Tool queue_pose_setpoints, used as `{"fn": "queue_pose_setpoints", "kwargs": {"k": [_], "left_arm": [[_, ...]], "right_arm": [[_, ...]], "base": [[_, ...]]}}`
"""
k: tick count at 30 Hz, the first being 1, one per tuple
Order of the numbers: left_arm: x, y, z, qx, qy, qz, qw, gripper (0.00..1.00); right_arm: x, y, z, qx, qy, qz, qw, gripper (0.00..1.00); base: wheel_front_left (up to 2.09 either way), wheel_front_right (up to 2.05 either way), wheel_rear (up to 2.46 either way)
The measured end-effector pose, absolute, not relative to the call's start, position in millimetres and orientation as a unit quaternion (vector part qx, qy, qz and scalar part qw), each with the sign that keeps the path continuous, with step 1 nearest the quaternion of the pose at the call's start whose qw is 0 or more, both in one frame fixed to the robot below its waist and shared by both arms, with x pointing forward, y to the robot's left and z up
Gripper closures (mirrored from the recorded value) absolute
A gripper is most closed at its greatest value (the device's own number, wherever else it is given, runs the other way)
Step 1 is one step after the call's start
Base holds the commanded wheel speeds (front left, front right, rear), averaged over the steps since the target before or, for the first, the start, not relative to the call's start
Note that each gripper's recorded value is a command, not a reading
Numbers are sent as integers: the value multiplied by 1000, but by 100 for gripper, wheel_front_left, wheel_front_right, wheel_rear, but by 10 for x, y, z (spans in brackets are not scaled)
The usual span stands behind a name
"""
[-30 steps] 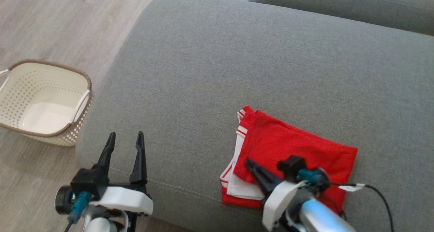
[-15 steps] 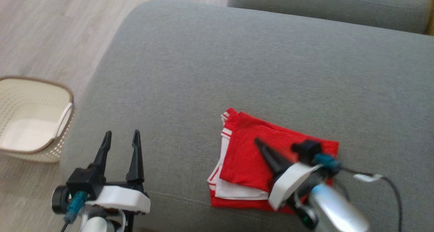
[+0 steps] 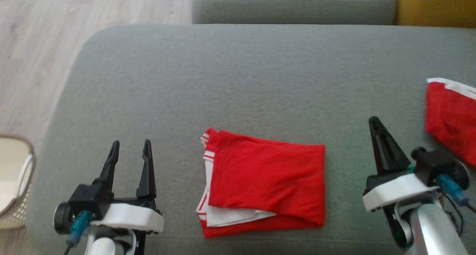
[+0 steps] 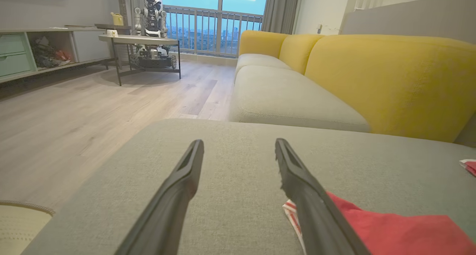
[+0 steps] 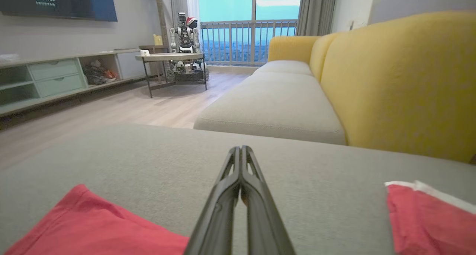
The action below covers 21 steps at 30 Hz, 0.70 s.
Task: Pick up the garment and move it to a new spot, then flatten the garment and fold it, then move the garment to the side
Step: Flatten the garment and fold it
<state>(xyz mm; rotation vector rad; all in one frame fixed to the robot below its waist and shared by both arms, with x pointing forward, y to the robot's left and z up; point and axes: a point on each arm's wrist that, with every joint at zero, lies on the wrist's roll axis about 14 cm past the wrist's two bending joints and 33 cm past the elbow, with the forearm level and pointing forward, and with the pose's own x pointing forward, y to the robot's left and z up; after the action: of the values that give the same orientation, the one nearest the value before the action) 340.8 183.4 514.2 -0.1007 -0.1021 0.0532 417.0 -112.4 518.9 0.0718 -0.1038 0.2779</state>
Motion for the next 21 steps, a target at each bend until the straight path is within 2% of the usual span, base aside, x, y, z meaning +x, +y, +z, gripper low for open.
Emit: {"fn": "queue_pose_setpoints", "kwargs": {"k": [5, 9, 10, 11, 21], "left_arm": [[3461, 1664, 5103, -61, -44, 1, 997, 0], [3457, 1694, 5034, -89, -33, 12, 995, 0], [3452, 1731, 5001, -95, -28, 18, 995, 0], [3441, 1751, 4966, -92, -23, 21, 995, 0], [3384, 1732, 4802, -84, 2, 15, 996, 0]], "right_arm": [[3970, -1483, 5309, -15, -75, 85, 993, 100], [3841, -1684, 5220, -36, -61, 57, 996, 100], [3813, -1729, 5195, -34, -57, 49, 997, 58], [3794, -1767, 5178, -26, -55, 43, 997, 0], [3746, -1829, 5100, -10, -43, 32, 999, 0]], "base": [[0, 0, 0], [0, 0, 0], [0, 0, 0], [0, 0, 0], [0, 0, 0]]}}
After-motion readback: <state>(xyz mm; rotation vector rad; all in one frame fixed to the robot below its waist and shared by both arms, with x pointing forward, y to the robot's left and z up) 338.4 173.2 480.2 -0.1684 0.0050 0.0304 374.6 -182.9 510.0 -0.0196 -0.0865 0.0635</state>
